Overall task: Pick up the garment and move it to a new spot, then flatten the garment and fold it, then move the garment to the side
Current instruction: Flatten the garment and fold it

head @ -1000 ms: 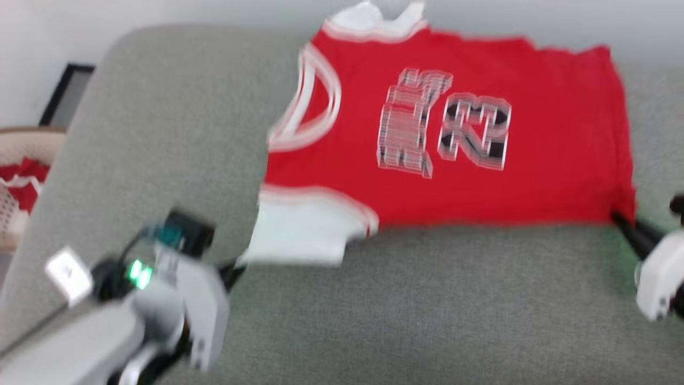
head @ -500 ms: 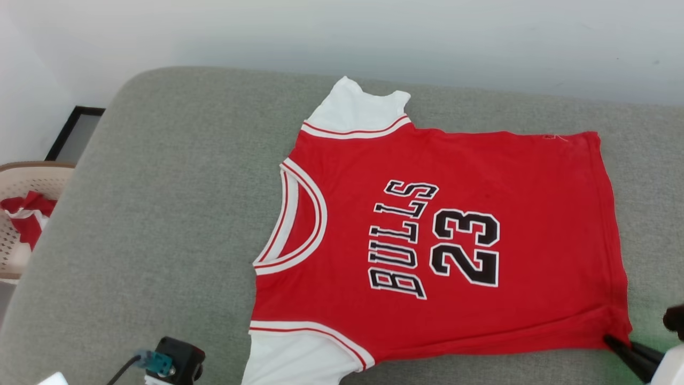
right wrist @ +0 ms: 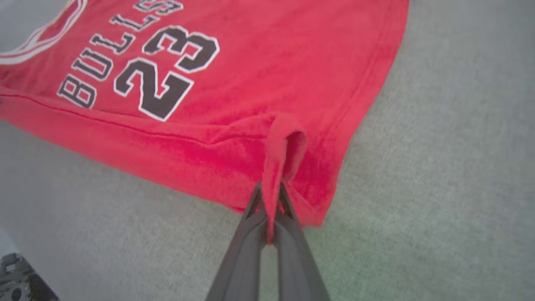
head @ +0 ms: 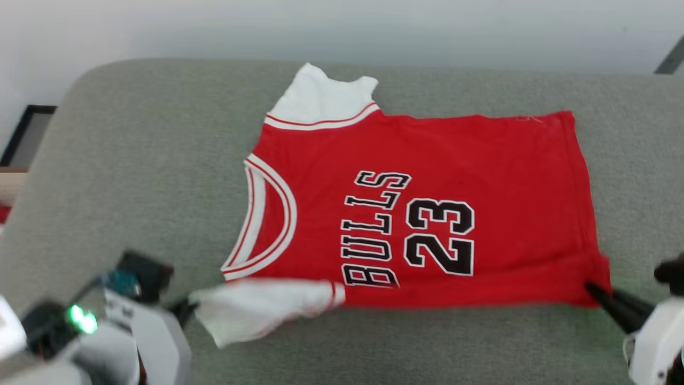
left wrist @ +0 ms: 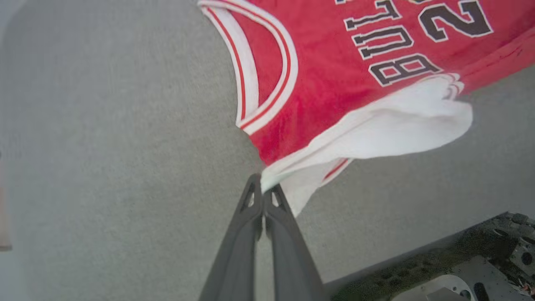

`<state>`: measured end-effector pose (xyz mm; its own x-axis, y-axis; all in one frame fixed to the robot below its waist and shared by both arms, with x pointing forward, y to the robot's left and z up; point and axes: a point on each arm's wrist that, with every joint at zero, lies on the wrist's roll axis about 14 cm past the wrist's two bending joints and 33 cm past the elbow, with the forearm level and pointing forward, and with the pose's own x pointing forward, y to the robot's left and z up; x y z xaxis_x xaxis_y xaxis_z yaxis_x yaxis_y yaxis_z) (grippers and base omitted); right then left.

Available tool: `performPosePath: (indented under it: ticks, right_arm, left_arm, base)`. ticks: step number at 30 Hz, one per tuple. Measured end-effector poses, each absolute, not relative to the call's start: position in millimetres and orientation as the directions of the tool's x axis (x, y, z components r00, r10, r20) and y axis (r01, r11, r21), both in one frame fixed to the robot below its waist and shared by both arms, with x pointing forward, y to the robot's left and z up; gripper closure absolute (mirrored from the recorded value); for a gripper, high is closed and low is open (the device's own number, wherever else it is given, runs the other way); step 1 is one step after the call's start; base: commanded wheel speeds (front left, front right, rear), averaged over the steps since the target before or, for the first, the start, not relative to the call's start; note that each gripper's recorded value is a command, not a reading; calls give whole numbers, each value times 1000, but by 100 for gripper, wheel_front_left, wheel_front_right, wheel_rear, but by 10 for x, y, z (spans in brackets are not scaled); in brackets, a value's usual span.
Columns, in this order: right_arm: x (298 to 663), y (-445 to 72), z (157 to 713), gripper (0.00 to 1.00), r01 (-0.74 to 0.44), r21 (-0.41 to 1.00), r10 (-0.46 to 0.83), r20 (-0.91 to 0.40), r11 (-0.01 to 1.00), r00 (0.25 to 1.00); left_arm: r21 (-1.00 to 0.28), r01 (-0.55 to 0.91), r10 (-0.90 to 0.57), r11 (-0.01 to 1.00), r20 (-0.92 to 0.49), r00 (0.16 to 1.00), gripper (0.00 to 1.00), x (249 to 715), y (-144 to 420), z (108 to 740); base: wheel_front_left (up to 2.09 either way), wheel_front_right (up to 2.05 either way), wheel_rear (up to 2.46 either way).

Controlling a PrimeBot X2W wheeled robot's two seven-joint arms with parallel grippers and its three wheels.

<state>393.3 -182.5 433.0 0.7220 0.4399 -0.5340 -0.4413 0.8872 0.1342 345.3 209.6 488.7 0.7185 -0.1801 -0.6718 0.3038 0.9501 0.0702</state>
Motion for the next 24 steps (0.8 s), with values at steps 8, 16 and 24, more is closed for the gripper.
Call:
performPosePath:
  ticks: [8, 16, 24]
  right_arm:
    - [4273, -1829, 4449, 100, -407, 98, 397, -508, 908, 764]
    - [4498, -1860, 4210, 100, -348, 100, 340, -570, 932, 748]
    - [4575, -1813, 3982, 100, -325, 127, 329, -634, 937, 700]
  left_arm:
    - [164, 376, -207, 912, -607, 767, 100, 4157, 2081, 5096]
    - [149, 430, -239, 891, -650, 721, 100, 4669, 1970, 4823]
    - [58, 436, -247, 898, -755, 608, 100, 4750, 1916, 4311]
  base:
    - [0, 0, 0]
    - [0, 0, 0]
    - [0, 0, 0]
